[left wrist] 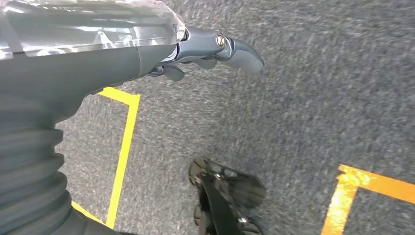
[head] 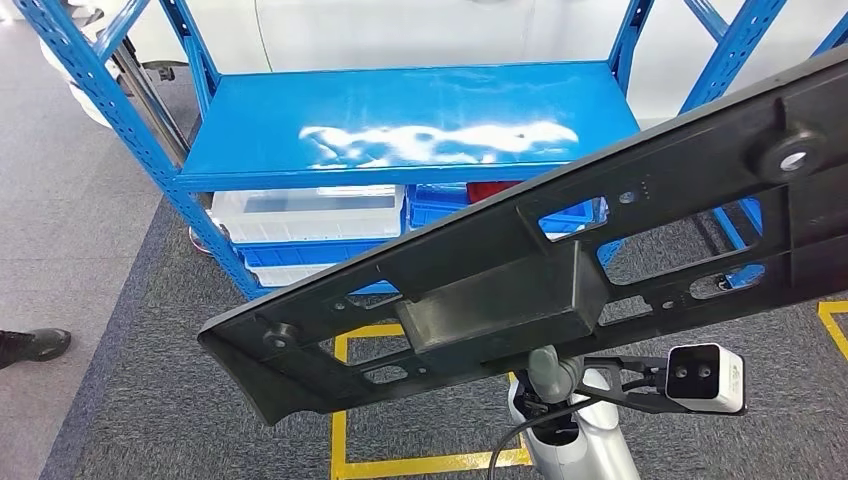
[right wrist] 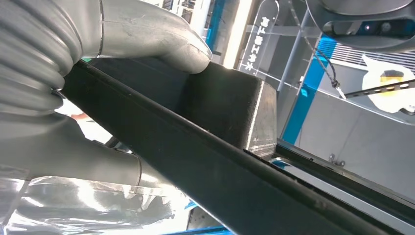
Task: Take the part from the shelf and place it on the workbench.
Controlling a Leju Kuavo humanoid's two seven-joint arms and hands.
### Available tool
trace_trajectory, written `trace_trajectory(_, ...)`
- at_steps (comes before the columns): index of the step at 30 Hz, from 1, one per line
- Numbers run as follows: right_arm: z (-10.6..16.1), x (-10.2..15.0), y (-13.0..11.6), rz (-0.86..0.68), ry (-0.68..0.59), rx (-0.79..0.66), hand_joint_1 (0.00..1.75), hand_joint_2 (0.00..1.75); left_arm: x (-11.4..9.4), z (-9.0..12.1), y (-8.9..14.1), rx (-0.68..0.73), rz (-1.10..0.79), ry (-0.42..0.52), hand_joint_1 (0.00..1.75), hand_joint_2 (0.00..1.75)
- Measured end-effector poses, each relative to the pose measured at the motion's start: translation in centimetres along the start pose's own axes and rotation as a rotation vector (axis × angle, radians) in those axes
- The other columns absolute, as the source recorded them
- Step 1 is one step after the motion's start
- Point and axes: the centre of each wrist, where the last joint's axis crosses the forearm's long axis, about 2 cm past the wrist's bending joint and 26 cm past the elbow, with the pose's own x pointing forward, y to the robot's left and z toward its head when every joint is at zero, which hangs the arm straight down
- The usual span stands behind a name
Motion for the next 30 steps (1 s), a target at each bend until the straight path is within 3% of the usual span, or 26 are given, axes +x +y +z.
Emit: trace_trajectory(30,0.26,0.08,-0.09,0.001,0.011,-0.001,1.75,1.75,0.02,0.01,-0.09,-0.001,0.002,-0.001,0.00,1.75)
